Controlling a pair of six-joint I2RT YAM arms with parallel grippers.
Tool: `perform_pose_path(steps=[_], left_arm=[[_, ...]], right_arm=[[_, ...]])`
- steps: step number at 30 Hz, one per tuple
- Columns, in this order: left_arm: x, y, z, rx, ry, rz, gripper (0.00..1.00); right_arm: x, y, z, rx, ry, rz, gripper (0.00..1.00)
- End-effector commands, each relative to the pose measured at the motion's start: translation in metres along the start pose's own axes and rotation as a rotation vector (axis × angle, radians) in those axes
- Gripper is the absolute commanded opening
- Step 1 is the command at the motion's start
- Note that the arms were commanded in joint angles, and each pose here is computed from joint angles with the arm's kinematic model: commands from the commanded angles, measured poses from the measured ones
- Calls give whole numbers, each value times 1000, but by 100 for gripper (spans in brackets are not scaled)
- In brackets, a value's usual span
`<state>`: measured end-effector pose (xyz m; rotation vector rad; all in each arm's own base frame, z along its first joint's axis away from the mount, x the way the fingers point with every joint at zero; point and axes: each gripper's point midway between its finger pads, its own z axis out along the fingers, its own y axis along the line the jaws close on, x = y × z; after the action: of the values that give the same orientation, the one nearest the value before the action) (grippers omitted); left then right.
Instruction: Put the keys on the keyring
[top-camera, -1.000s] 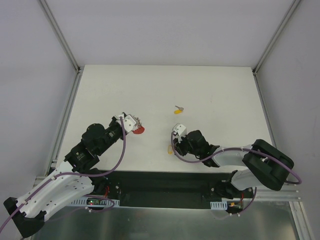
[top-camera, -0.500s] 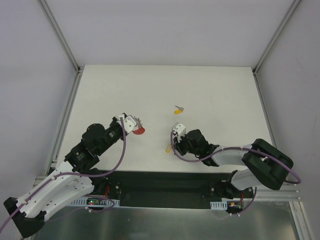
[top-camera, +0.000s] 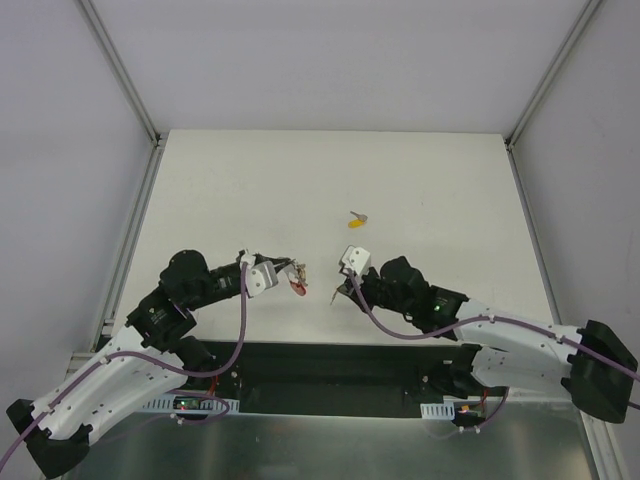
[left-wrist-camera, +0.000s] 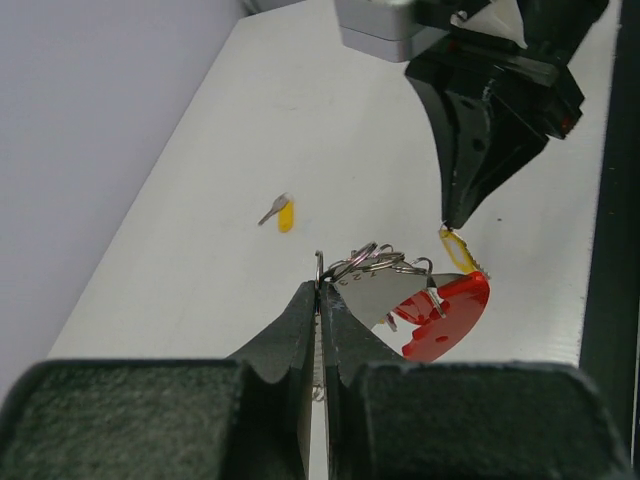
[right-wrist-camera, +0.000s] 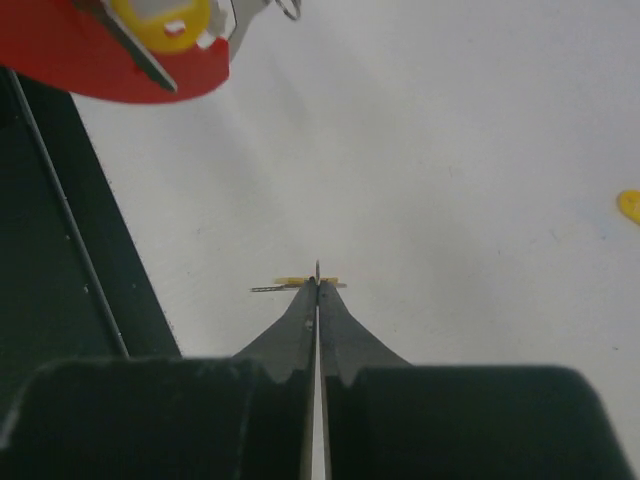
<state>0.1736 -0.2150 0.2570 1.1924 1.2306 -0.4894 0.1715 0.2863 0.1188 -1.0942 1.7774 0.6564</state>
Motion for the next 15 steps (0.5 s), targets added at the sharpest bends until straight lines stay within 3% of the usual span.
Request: perform_pose_path(steps=[1,7,15], left_arm=[[-33,-33,1,210,-169,69,0],[-43,-64,-2,372,-215,57,0],[-38,-91,-1,383,-178,194,0]], right_arm=[[-18,13,-26,20,47,-105,1],[-66,37,-51,62,33,-226,1],[-89,55,-69,115,39,-334,1]])
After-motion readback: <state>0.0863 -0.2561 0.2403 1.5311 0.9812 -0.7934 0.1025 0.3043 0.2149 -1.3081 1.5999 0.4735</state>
